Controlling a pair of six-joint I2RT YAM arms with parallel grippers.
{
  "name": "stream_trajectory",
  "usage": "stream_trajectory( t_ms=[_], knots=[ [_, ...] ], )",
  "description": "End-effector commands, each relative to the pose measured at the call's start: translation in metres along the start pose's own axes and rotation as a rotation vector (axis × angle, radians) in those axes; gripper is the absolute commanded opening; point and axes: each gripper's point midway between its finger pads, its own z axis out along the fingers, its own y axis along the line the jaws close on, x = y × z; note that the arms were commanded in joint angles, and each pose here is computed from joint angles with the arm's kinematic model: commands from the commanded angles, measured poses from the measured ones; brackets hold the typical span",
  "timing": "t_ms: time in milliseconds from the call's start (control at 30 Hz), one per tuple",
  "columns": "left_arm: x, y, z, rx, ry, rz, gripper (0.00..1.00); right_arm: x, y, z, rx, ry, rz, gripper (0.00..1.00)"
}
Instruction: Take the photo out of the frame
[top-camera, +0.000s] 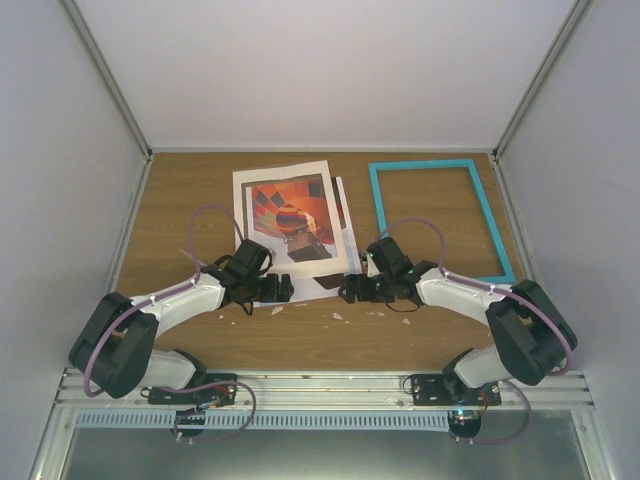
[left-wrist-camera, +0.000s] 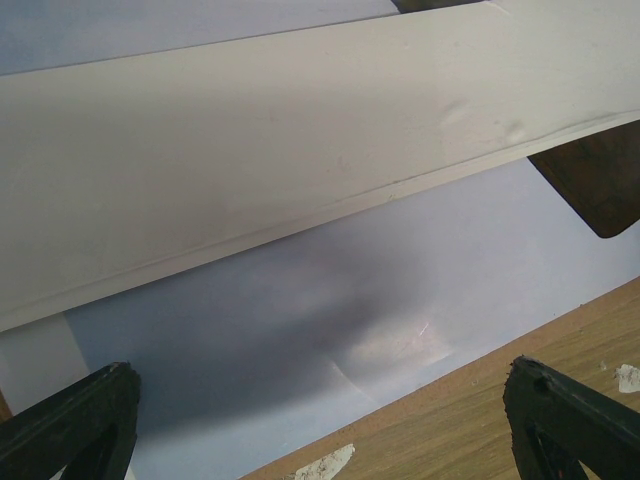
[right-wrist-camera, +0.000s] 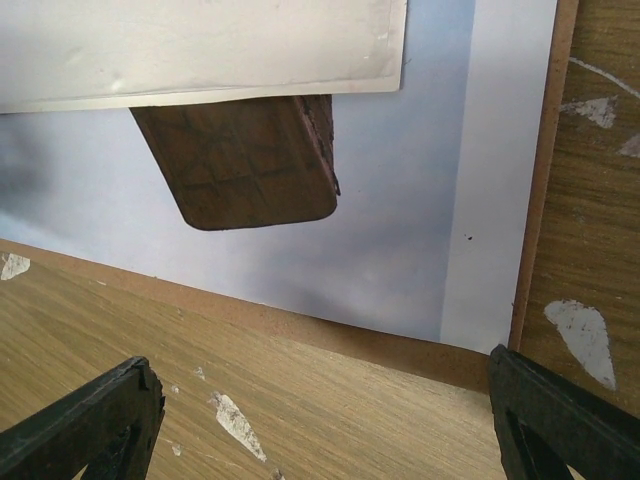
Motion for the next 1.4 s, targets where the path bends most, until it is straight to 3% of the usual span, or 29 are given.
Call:
stream_trajectory(
  t_ms=[0, 1367],
  knots=[
    [0.026, 0.011, 0.01, -0.02, 0.082, -0.015, 0.99, 0.01, -0.009, -0.001, 0.024, 0.022, 0.026, 0.89],
    [0.026, 0.01, 0.011, -0.018, 0.086, -0.013, 0.99, 0.005, -0.005, -0.009, 0.013, -0.006, 0.018, 0.89]
  ],
)
